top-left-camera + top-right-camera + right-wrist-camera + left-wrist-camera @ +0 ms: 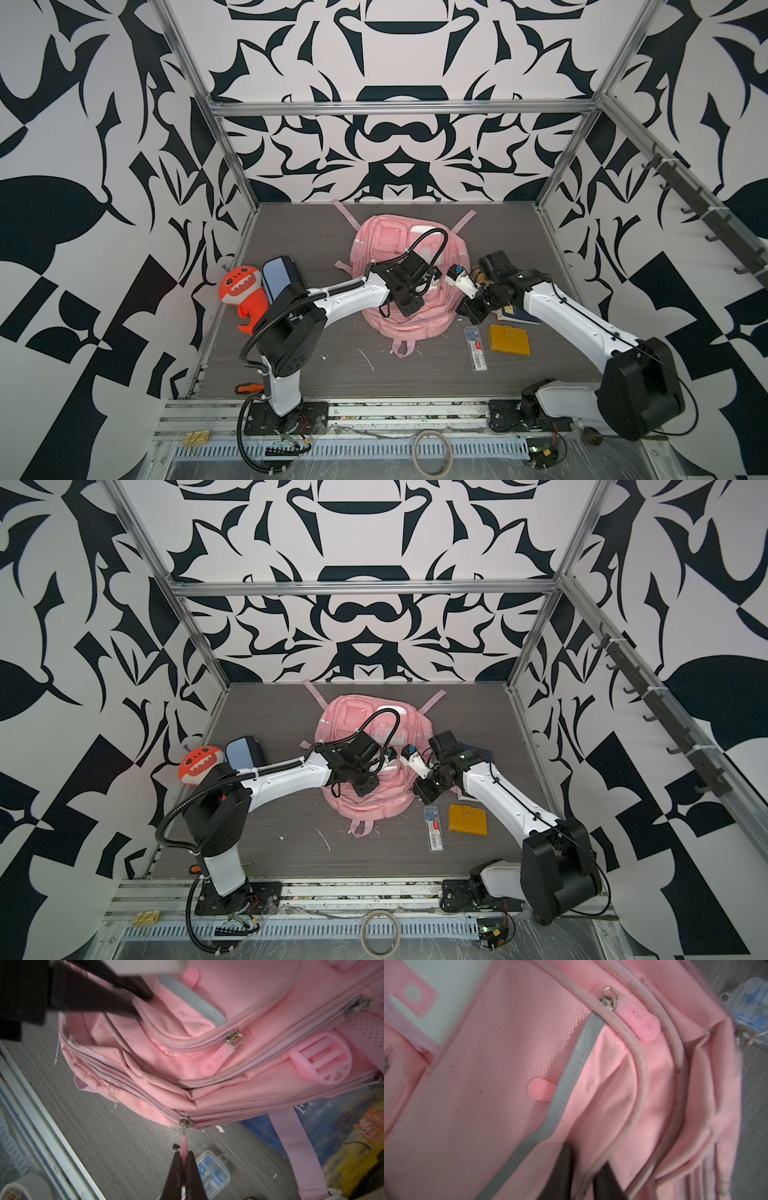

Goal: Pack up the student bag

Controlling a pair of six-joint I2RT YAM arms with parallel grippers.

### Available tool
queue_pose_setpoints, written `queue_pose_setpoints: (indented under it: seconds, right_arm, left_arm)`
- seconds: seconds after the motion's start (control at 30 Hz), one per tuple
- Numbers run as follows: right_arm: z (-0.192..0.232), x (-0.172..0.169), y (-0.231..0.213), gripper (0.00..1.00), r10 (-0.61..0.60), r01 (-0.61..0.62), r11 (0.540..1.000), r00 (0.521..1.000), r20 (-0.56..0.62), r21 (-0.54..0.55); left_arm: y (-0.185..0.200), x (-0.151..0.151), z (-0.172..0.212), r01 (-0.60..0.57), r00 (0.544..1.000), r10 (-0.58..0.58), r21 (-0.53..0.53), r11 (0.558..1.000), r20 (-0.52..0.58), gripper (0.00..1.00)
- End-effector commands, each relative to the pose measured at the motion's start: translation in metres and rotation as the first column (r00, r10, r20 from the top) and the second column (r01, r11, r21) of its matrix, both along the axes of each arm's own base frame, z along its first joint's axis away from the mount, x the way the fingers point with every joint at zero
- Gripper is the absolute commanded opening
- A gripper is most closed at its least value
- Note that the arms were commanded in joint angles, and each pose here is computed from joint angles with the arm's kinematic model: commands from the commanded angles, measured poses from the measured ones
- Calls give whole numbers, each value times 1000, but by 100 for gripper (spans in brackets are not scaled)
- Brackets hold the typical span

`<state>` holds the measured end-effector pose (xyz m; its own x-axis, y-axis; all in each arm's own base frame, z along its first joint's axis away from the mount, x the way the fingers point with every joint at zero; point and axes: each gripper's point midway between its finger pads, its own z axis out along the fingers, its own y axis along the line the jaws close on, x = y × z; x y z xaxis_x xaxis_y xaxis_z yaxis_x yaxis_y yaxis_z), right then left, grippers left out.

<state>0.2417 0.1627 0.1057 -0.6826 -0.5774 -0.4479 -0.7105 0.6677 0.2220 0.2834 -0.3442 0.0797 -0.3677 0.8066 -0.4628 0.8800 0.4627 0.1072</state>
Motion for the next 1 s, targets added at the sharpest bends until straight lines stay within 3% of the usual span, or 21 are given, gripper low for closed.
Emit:
queue_pose_setpoints:
  seconds: [0.0, 0.17, 0.33, 0.6, 0.83, 0.97]
  right_arm:
    - [4, -7, 0, 0, 53, -53, 998, 999, 5, -21]
    - [2, -7, -3, 2, 81, -80, 996, 996, 26, -40]
    - [0, -4, -2, 18, 70, -69, 997, 997, 45, -33]
    - [-9, 7, -5, 26, 48, -44, 996, 997, 57, -72]
    - [-12, 7, -11, 42, 17, -11, 996, 998, 63, -89]
    - [-17, 3, -9, 43, 14, -11, 997, 999, 50, -73]
  left_arm:
    - [-7, 5, 3, -43, 998, 41, -45, 998, -49, 0]
    - [-19, -8, 21, -75, 983, 47, -157, 985, -180, 0]
    - [-25, -19, 34, -86, 969, 32, -211, 974, -246, 0]
    - [-22, -31, 36, -79, 959, 14, -222, 972, -282, 0]
    - [-21, -32, 39, -80, 958, 12, -229, 970, -285, 0]
    - [-23, -33, 42, -75, 957, 2, -241, 968, -289, 0]
